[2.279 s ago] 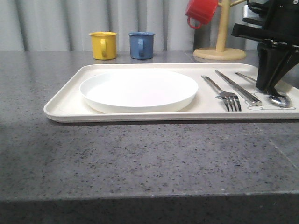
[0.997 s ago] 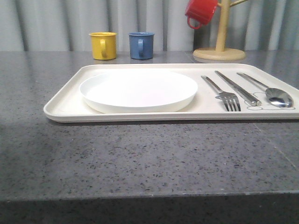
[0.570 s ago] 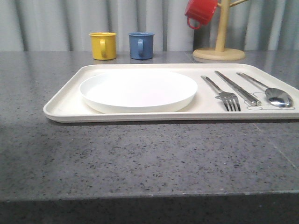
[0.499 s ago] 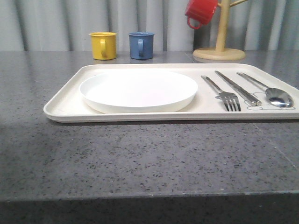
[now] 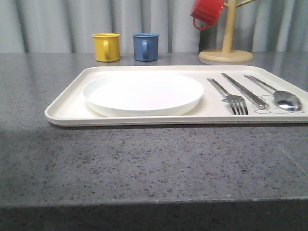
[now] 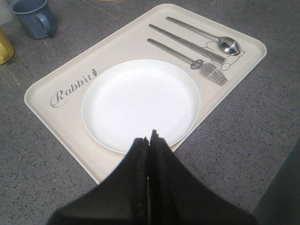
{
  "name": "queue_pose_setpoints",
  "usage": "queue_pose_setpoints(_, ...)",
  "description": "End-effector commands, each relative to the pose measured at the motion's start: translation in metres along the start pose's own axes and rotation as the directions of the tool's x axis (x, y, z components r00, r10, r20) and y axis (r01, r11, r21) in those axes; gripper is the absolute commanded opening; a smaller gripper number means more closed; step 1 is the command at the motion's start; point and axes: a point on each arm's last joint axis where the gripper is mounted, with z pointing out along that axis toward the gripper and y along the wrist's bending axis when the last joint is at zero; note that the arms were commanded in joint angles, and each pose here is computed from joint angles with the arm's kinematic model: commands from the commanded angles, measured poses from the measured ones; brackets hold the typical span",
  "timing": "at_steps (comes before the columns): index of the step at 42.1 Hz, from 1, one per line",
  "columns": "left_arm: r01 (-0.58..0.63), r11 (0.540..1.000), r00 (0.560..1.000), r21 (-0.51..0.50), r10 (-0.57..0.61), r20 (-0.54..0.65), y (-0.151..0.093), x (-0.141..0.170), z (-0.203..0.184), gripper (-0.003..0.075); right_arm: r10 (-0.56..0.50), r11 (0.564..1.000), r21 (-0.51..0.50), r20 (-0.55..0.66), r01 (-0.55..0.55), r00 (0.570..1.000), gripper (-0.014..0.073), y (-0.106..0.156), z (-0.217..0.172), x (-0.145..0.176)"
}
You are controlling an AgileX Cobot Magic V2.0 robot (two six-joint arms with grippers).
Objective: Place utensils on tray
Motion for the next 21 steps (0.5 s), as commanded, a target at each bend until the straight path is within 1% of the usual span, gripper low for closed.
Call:
queue_pose_setpoints(1, 0.006, 1.000, 0.995, -0.005, -0.005, 0.104, 0.000, -0.014, -0.007, -0.0020, -0.010, 1.000, 0.004, 0.081, 0.009, 0.997, -0.0067, 0.000, -0.004, -0.011)
queue_pose_setpoints(15, 0.005, 1.000, 0.995, -0.005, -0.005, 0.104, -0.001, -0.013, -0.005, -0.0020, -0.010, 1.000, 0.004, 0.081, 0.009, 0.997, -0.0067, 0.000, -0.004, -0.011)
queue_pose_setpoints(17, 0.007, 1.000, 0.993, -0.005, -0.006, 0.120, -0.001, -0.011, -0.009, -0.0020, -0.010, 1.000, 0.004, 0.081, 0.009, 0.997, -0.0067, 0.000, -0.004, -0.011)
queue_pose_setpoints(18, -0.008, 1.000, 0.993, -0.015, 0.010, 0.118, 0.000, -0.009, -0.010, -0.0020, -0.010, 1.000, 0.004, 0.081, 0.009, 0.997, -0.0067, 0.000, -0.004, -0.011)
queue_pose_setpoints(19, -0.042, 0.997, 0.992, -0.058, 0.049, 0.119, 0.004, -0.008, -0.012, -0.0020, -0.010, 1.000, 0.004, 0.081, 0.009, 0.997, -0.0067, 0.000, -0.004, -0.011)
queue_pose_setpoints(21, -0.065, 0.991, 0.991, -0.116, 0.078, 0.110, 0.010, 0.000, -0.014, -0.0020, -0.010, 1.000, 0.004, 0.081, 0.009, 0.997, -0.0067, 0.000, -0.004, -0.011)
